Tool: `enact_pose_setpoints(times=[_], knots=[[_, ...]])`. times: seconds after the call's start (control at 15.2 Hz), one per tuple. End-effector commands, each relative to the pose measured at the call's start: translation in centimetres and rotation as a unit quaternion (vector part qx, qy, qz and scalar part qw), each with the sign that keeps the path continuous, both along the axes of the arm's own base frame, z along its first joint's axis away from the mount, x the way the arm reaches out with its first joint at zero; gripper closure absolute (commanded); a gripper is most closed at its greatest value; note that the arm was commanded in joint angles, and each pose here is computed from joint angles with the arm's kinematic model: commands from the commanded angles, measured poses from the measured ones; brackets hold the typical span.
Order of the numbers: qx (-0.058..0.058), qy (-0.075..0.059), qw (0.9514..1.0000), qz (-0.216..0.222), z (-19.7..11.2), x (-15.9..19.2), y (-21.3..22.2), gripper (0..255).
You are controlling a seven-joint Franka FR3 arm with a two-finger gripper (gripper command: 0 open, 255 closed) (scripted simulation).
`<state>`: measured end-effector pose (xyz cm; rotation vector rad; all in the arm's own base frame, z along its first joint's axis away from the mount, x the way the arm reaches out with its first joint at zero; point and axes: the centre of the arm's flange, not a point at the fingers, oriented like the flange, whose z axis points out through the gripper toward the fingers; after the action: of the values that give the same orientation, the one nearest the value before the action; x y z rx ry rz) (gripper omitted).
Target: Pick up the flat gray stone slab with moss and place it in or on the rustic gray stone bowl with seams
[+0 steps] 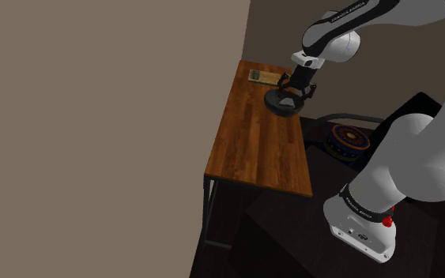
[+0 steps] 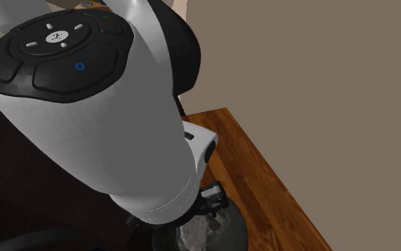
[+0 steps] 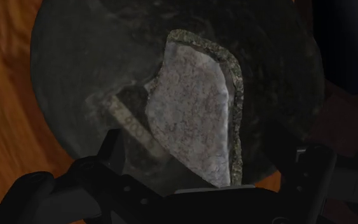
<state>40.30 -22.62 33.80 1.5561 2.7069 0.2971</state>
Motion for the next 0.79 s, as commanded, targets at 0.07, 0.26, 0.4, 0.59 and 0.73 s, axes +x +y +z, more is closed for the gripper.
enact_pose_setpoints(times=[0.07, 0.26, 0.4, 0.59, 0.73], knots=[[0.000, -0.001, 1.0000, 0.001, -1.36, 0.08, 0.26, 0], [0.000, -0.001, 1.0000, 0.001, -1.36, 0.08, 0.26, 0], [0.000, -0.001, 1.0000, 0.001, -1.36, 0.08, 0.26, 0], [0.000, -0.001, 1.0000, 0.001, -1.36, 0.08, 0.26, 255], [0.000, -0.001, 1.0000, 0.001, -1.36, 0.09, 0.26, 255]])
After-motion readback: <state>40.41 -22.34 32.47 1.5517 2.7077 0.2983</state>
